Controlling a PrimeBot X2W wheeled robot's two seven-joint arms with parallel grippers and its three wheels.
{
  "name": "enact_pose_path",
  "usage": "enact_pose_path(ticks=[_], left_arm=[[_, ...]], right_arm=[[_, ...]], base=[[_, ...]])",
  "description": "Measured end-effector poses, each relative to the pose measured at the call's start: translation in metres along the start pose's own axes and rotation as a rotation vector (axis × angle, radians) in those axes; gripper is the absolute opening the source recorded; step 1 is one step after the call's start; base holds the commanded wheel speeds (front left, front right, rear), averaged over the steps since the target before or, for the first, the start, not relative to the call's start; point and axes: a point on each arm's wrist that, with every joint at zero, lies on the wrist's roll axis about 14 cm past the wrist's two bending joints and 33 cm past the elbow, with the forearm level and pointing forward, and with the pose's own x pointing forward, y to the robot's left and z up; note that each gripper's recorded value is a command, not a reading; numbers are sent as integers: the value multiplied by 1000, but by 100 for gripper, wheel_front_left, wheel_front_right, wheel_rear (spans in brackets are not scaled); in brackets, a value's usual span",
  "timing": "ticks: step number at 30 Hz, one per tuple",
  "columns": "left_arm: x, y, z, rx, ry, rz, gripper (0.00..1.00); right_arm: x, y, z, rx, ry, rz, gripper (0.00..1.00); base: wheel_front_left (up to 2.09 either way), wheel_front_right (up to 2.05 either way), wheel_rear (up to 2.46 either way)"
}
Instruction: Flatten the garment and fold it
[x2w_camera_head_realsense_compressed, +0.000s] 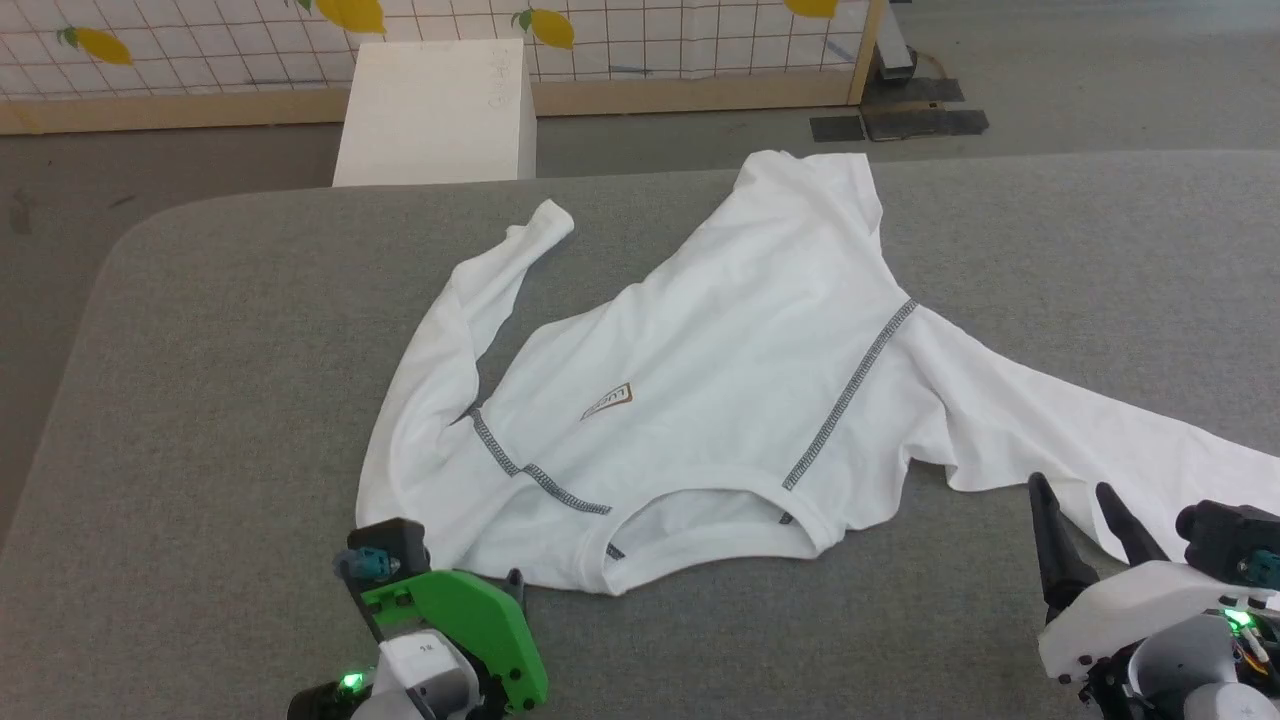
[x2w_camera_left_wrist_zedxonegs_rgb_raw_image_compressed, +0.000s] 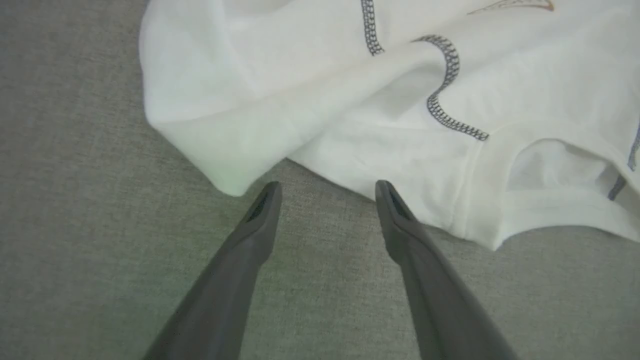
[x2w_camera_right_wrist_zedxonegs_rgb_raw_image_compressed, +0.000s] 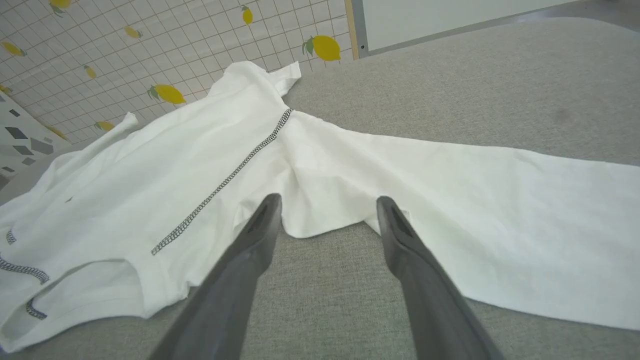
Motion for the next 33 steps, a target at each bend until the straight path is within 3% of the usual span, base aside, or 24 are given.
enact_pose_path(ticks=[4,16,17,18,19,27,33], left_arm=[[5,10,-10,-18,58,35,100],[21,11,3,-40,16,21,100],[22,10,4,-39,16,19,42],[23,10,4,-39,17,19,15],[24,10,5,-39,13,19,0],[27,7,5,-69,0,-12,0],[20,0,22,-107,-83,-49,0]], right_arm=[[1,0,-3,5,6,0,100],[4,-1,-9,2,26,-4,100],[4,0,-9,2,27,-3,100],[4,0,-9,2,28,-2,100],[5,0,-10,1,30,-2,100],[7,8,-17,-19,66,21,100],[17,30,-32,-110,224,78,100]], base=[[0,0,0],[0,0,0],[0,0,0],[0,0,0],[0,0,0],[0,0,0],[0,0,0]])
